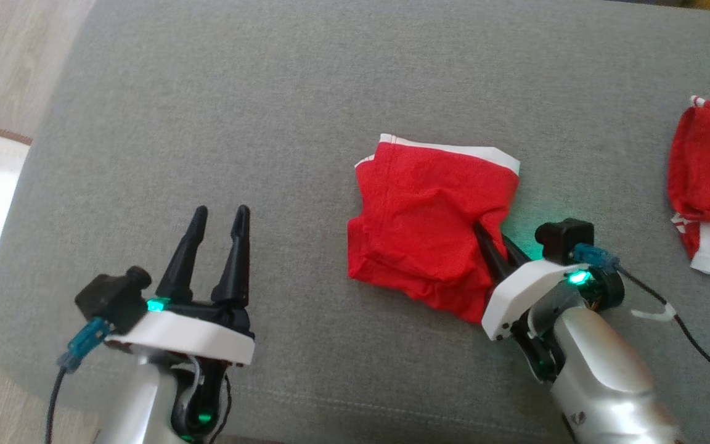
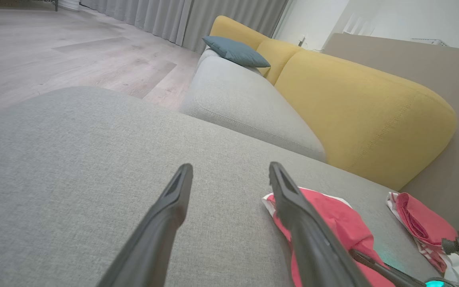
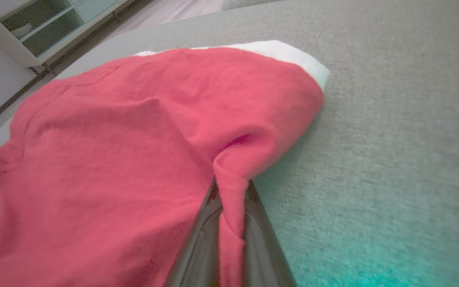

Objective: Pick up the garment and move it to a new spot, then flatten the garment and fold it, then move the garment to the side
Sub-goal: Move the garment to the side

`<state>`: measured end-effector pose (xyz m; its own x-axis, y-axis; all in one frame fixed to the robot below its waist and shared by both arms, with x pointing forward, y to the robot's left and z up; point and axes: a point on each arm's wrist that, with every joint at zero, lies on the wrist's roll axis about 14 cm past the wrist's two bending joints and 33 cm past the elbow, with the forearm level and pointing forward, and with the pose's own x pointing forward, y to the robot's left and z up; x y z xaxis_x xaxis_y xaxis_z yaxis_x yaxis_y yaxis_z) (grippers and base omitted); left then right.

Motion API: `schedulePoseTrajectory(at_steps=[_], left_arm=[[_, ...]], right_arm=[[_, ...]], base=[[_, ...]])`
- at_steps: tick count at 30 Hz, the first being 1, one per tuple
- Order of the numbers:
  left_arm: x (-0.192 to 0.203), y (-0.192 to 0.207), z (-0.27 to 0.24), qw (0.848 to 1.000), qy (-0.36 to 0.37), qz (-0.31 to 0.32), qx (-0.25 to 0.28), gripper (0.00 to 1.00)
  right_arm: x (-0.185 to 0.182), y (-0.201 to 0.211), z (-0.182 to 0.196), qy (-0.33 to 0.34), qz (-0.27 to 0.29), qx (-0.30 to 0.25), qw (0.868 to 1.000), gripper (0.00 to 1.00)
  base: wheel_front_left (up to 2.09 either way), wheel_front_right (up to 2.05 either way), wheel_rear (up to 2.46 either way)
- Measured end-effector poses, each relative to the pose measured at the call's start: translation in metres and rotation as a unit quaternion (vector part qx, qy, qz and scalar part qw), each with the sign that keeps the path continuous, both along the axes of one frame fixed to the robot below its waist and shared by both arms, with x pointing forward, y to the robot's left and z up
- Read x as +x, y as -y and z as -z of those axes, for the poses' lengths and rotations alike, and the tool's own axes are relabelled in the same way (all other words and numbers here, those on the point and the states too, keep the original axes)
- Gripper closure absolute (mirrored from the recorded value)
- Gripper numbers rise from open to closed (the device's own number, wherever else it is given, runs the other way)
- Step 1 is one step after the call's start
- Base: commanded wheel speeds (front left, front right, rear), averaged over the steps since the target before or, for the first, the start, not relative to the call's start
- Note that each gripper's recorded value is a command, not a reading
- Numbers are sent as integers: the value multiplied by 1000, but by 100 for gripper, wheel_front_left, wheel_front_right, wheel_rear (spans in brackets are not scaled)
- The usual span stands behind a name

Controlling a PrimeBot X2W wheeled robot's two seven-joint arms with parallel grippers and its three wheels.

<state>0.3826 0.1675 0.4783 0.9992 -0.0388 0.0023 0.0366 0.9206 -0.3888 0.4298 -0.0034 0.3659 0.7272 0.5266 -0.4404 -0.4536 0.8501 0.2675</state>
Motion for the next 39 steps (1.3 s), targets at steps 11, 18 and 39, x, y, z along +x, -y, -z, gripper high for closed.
schedulePoseTrajectory(at_steps=[11, 18, 39], left_arm=[[13, 27, -9, 999, 18, 41, -5, 0], [24, 51, -8, 997, 21, 75, -9, 0], [57, 52, 17, 997, -2, 77, -21, 0]], right_arm=[[16, 60, -22, 97, -3, -137, 986, 100], [42, 135, -56, 151, -5, -253, 955, 100], [60, 323, -54, -23, 4, -500, 865, 100]], base=[[0, 0, 0], [0, 0, 0], [0, 0, 0]])
